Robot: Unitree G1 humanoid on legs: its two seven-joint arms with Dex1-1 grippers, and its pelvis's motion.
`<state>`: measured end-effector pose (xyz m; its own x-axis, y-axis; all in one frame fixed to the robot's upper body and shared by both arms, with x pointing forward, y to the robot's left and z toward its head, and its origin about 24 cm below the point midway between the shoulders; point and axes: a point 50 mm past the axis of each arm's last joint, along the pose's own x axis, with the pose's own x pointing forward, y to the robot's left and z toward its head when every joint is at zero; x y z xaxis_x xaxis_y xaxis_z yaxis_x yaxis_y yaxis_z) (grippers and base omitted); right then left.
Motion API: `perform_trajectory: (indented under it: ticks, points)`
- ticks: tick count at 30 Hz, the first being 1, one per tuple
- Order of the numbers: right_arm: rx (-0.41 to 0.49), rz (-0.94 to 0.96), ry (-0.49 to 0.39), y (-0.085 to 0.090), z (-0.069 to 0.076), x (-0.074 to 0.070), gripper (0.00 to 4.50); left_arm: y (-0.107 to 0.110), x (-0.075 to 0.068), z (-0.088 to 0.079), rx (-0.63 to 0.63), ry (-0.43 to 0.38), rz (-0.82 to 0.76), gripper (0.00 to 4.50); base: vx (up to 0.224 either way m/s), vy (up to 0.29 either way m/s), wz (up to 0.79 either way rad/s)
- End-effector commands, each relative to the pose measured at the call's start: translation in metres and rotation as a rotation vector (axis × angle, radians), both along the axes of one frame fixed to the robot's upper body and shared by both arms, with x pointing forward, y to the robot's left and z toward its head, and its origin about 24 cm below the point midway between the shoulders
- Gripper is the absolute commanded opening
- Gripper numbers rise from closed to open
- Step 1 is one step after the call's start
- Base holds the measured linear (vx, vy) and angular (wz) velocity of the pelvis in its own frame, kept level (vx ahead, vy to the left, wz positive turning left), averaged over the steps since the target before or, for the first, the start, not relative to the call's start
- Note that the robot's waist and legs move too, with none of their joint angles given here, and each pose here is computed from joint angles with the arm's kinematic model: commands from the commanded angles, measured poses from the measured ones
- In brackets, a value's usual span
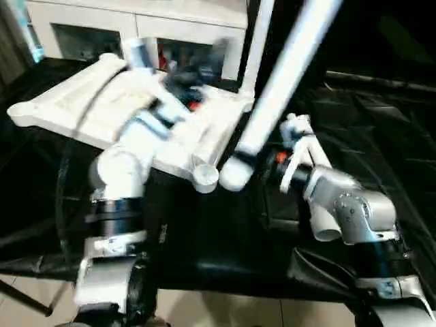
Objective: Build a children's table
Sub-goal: Pick table leg
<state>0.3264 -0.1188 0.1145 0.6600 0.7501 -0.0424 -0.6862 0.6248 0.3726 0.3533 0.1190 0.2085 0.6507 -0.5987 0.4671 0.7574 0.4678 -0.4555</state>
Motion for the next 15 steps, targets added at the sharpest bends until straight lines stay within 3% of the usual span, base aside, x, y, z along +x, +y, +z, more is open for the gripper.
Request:
perform_trajectory:
  ticks: [1, 2, 3, 4, 8, 10, 11, 13, 15]
  points:
    - [-0.090, -0.140, -0.037, -0.018, -0.002, 0.007, 1.93, -0.001, 0.006, -0.010, 0.291, -0.053, 0.058, 3.05, 0.000, 0.000, 0.00]
    - [-0.131, -0.173, -0.041, -0.022, -0.005, 0.008, 1.93, 0.000, 0.008, -0.019, 0.433, -0.077, 0.069, 3.05, 0.000, 0.000, 0.00]
    - [-0.186, -0.220, -0.033, -0.030, -0.011, 0.007, 1.93, 0.001, 0.012, -0.047, 0.836, -0.143, 0.049, 3.05, 0.000, 0.000, 0.00]
    - [-0.186, -0.220, -0.033, -0.030, -0.011, 0.007, 1.93, 0.001, 0.012, -0.047, 0.836, -0.143, 0.049, 3.05, 0.000, 0.000, 0.00]
    - [-0.206, -0.239, -0.022, -0.036, -0.014, 0.002, 1.93, 0.015, 0.016, -0.087, 1.306, -0.195, -0.057, 3.05, 0.000, 0.000, 0.00]
    - [-0.209, -0.243, -0.022, -0.038, -0.014, 0.000, 1.93, 0.020, 0.016, -0.094, 1.372, -0.183, -0.084, 3.05, 0.000, 0.000, 0.00]
    - [-0.209, -0.252, -0.022, -0.040, -0.014, -0.003, 1.93, 0.032, 0.018, -0.103, 1.501, -0.150, -0.124, 3.05, 0.000, 0.000, 0.00]
    - [-0.209, -0.257, -0.024, -0.041, -0.015, -0.005, 1.93, 0.036, 0.019, -0.106, 1.542, -0.143, -0.136, 3.05, 0.000, 0.000, 0.00]
    - [-0.214, -0.264, -0.026, -0.043, -0.016, -0.009, 1.93, 0.046, 0.022, -0.111, 1.663, -0.144, -0.163, 3.05, 0.000, 0.000, 0.00]
